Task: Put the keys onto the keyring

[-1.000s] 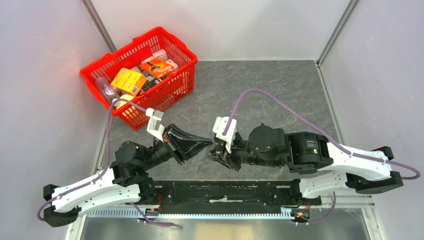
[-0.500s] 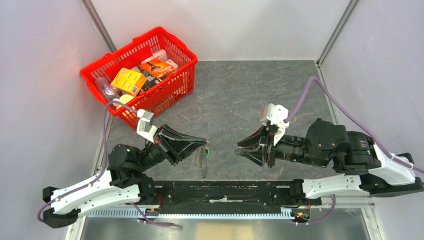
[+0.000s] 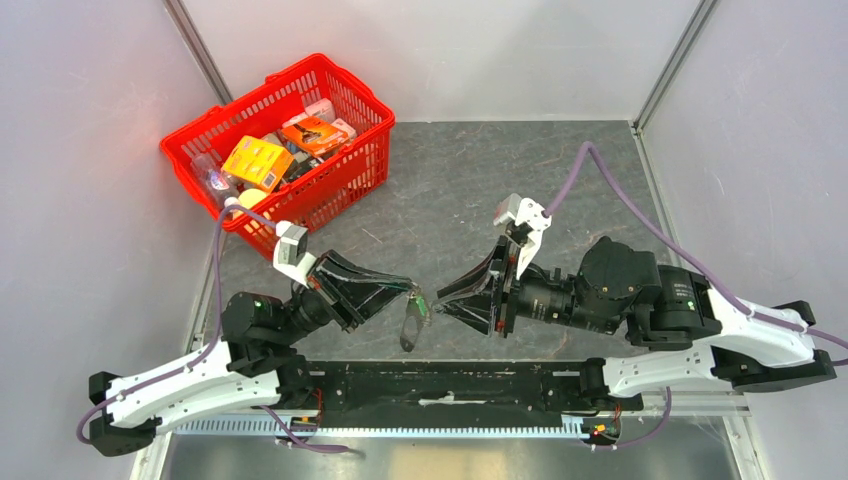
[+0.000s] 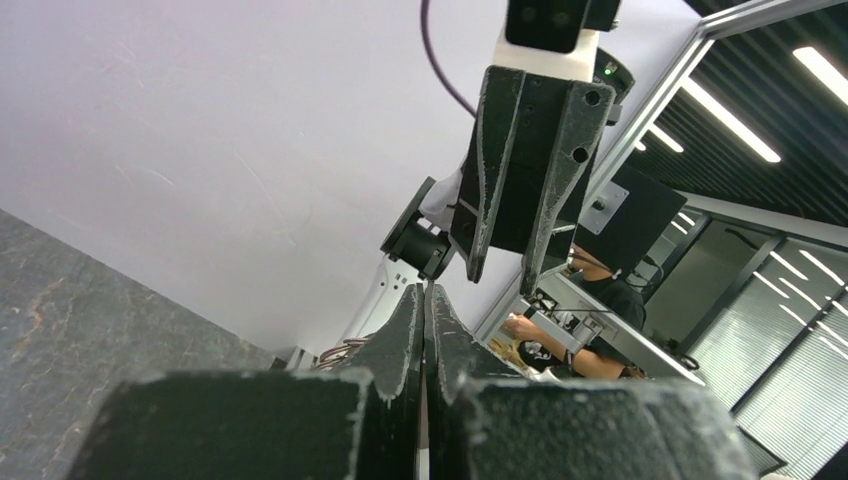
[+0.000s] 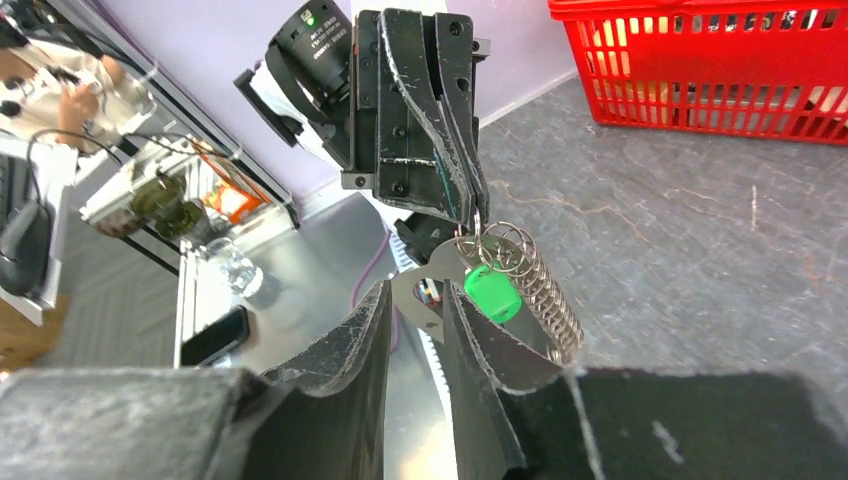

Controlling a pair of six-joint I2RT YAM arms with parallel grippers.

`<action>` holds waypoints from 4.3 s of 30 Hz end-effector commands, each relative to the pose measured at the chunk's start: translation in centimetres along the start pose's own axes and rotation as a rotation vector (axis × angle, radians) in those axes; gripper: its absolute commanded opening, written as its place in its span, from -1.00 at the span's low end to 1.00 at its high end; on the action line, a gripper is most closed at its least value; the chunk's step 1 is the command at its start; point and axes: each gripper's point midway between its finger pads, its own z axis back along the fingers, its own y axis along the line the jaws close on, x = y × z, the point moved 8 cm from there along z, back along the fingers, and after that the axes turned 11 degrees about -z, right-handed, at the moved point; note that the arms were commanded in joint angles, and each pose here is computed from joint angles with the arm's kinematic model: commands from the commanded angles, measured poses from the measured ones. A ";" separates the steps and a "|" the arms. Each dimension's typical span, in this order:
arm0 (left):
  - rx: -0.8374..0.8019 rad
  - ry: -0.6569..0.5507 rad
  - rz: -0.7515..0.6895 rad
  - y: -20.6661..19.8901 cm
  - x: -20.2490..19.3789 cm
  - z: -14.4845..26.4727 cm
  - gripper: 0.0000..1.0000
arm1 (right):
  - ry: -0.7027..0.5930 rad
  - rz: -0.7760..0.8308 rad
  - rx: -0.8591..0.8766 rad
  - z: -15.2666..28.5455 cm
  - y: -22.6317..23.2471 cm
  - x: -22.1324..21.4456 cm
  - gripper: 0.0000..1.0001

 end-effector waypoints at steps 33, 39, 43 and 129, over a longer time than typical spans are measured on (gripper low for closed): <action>-0.064 -0.230 0.090 -1.3 3.1 -0.5 -0.96 | -0.200 -0.359 0.005 -3.6 1.0 0.2 -0.27; -0.066 -0.237 0.096 -1.3 3.1 -0.6 -0.95 | -0.205 -0.364 0.007 -3.9 0.9 0.1 -0.27; -0.065 -0.243 0.099 -1.2 3.1 -0.5 -0.95 | -0.208 -0.365 -0.001 -4.2 0.8 -0.1 -0.28; -0.386 0.433 0.041 -6.6 2.4 -0.3 -0.35 | 0.454 -0.008 0.253 0.2 4.0 -1.5 -1.00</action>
